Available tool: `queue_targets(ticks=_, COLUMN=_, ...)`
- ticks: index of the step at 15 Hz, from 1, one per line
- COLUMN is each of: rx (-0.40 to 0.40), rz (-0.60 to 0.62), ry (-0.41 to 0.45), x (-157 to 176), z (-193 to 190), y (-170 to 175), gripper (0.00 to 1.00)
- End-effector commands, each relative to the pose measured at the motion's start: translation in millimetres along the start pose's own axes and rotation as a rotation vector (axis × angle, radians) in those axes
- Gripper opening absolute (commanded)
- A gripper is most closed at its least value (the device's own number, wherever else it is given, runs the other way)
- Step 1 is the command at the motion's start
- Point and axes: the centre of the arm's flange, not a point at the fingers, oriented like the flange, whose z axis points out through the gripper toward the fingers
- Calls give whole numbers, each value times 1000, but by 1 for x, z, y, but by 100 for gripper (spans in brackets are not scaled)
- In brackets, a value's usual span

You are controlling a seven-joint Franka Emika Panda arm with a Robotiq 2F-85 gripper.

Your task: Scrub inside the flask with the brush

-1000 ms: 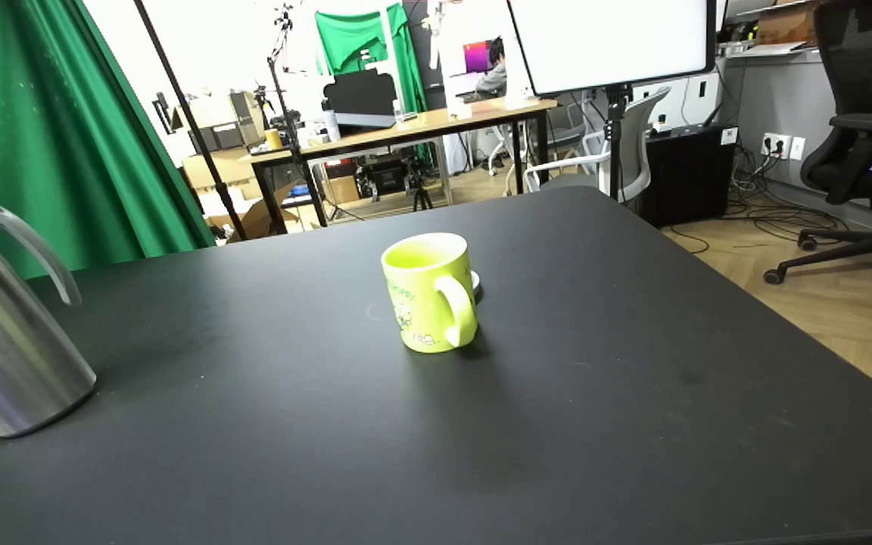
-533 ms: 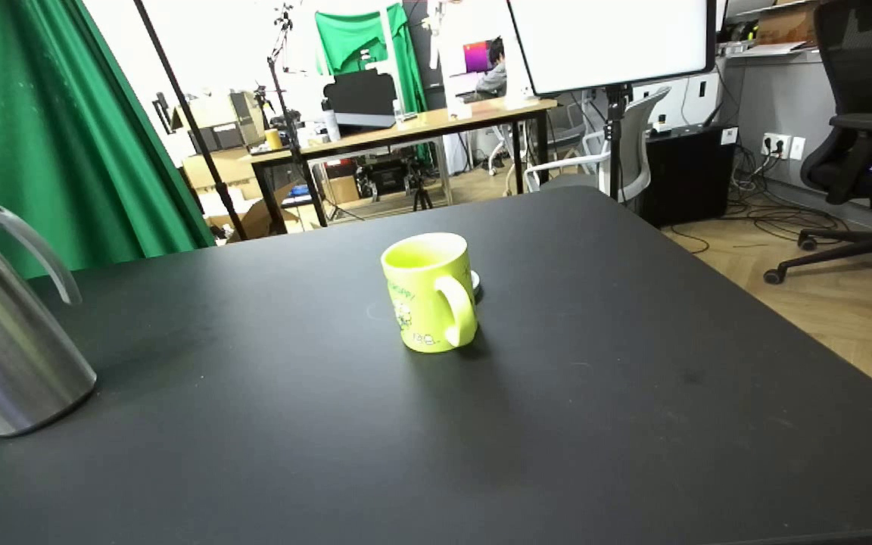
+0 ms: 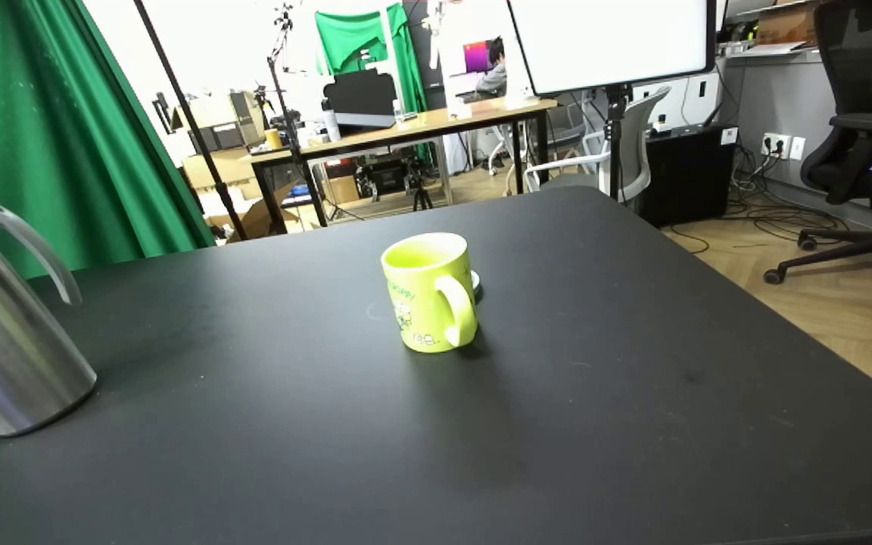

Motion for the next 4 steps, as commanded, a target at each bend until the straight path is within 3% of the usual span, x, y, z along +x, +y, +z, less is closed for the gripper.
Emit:
queue_targets(ticks=1, rx=-9, rz=15, ry=17, x=-15, z=-25, y=13, gripper=99)
queue_targets(ticks=2, rx=5, rz=-3, ry=12, x=-8, z=-15, y=5, gripper=83)
queue_targets(ticks=4, rx=4, rz=-3, ry=15, x=-13, z=-22, y=9, gripper=97)
